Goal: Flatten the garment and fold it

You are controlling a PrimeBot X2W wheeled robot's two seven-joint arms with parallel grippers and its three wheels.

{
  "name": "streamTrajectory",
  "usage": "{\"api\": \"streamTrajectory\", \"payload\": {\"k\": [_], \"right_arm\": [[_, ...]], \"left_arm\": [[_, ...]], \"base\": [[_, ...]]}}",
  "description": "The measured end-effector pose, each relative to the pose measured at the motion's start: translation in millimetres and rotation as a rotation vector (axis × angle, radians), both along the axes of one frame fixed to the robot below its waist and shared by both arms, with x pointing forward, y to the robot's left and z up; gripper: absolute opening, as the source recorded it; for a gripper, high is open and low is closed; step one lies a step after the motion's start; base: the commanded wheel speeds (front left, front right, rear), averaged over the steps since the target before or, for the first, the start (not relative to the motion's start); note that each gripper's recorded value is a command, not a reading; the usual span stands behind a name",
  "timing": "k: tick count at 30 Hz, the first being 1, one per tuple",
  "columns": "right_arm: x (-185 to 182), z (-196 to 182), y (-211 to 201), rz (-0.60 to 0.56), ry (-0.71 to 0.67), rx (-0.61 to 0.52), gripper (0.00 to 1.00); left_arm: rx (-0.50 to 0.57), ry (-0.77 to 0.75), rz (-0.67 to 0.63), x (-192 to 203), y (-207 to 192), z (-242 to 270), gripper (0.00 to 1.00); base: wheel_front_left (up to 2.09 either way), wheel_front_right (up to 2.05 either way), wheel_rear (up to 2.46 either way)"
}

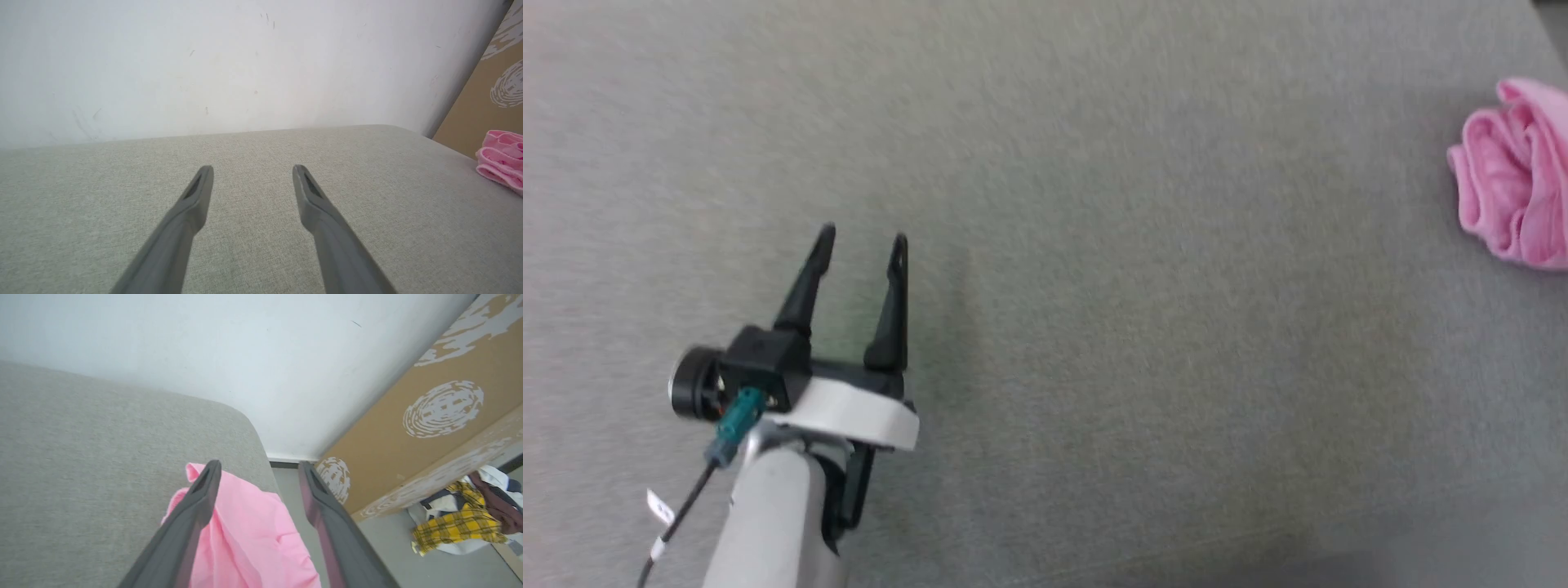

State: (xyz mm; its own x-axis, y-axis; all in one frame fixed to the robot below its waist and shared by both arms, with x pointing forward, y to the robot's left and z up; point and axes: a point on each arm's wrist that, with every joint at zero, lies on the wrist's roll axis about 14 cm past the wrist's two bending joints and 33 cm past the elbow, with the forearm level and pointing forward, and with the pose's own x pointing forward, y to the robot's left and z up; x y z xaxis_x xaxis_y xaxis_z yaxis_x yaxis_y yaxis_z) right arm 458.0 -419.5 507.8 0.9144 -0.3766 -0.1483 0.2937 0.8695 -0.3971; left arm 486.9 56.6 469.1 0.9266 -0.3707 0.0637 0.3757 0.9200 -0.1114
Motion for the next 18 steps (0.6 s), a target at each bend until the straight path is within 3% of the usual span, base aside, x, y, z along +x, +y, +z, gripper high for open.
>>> {"api": "streamTrajectory", "payload": {"k": [10,18], "right_arm": [[-24.3,33.9,99.7,0.202,-0.266,0.212,1.00],[-50.3,47.0,175.1,0.338,-0.358,0.341,1.00]], "left_arm": [[-0.035,-0.040,0.123,-47.4,41.8,39.5,1.00],[-0.046,-0.076,0.219,-78.0,76.7,58.9,1.00]], "base": [[0.00,0.00,0.00],[0.00,0.00,0.00]]}}
